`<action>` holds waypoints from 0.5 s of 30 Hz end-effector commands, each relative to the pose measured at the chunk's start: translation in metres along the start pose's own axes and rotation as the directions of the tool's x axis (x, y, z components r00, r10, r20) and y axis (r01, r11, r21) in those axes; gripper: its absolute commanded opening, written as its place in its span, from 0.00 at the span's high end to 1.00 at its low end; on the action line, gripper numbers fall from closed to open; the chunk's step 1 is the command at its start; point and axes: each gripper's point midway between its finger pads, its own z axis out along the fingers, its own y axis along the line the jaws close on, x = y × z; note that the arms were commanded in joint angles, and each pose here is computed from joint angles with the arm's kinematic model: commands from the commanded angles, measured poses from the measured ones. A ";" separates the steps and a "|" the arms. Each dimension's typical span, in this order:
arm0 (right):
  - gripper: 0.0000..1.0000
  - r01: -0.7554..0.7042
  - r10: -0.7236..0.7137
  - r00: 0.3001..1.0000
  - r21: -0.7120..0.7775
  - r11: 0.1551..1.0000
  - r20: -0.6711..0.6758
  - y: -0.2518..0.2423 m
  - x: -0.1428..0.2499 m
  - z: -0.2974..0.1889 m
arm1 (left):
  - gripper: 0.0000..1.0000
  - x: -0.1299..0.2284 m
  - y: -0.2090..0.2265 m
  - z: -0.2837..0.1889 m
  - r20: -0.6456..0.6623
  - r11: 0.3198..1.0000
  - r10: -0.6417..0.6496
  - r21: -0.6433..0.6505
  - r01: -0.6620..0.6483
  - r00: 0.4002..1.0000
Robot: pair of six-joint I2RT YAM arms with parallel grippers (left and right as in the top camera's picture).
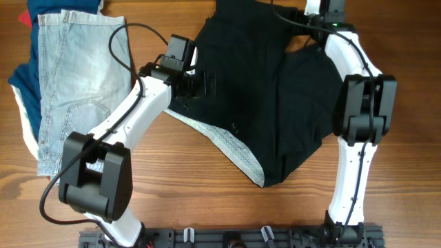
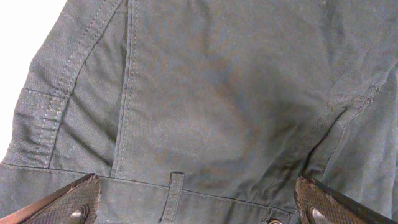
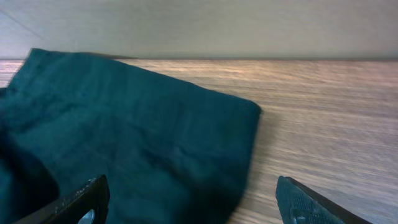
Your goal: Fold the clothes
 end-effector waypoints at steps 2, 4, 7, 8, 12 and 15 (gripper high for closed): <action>0.16 -0.002 0.002 1.000 0.038 0.999 0.002 -0.003 0.007 0.009 | 0.00 -0.007 -0.002 -0.006 0.025 1.000 -0.006 0.000 0.006 1.000; 0.17 -0.016 0.016 1.000 0.043 0.999 -0.008 -0.002 0.012 0.013 | 0.00 -0.007 -0.002 -0.006 0.025 1.000 -0.006 0.000 0.006 1.000; 0.17 -0.040 0.041 0.999 0.066 0.997 -0.017 -0.007 0.018 0.017 | 0.00 -0.007 -0.002 -0.006 0.024 1.000 -0.006 0.001 0.006 1.000; 0.18 -0.051 0.053 0.998 0.066 0.996 -0.020 -0.008 0.021 0.019 | 0.00 -0.007 -0.002 -0.006 0.024 1.000 -0.006 0.000 0.006 1.000; 0.20 -0.055 0.058 0.998 0.067 0.996 -0.034 -0.008 0.027 0.022 | 0.00 -0.007 -0.002 -0.006 0.024 1.000 -0.006 0.001 0.006 1.000; 0.21 -0.066 0.069 0.997 0.068 0.995 -0.043 -0.008 0.030 0.023 | 0.00 -0.007 -0.002 -0.006 0.024 1.000 -0.006 0.001 0.006 1.000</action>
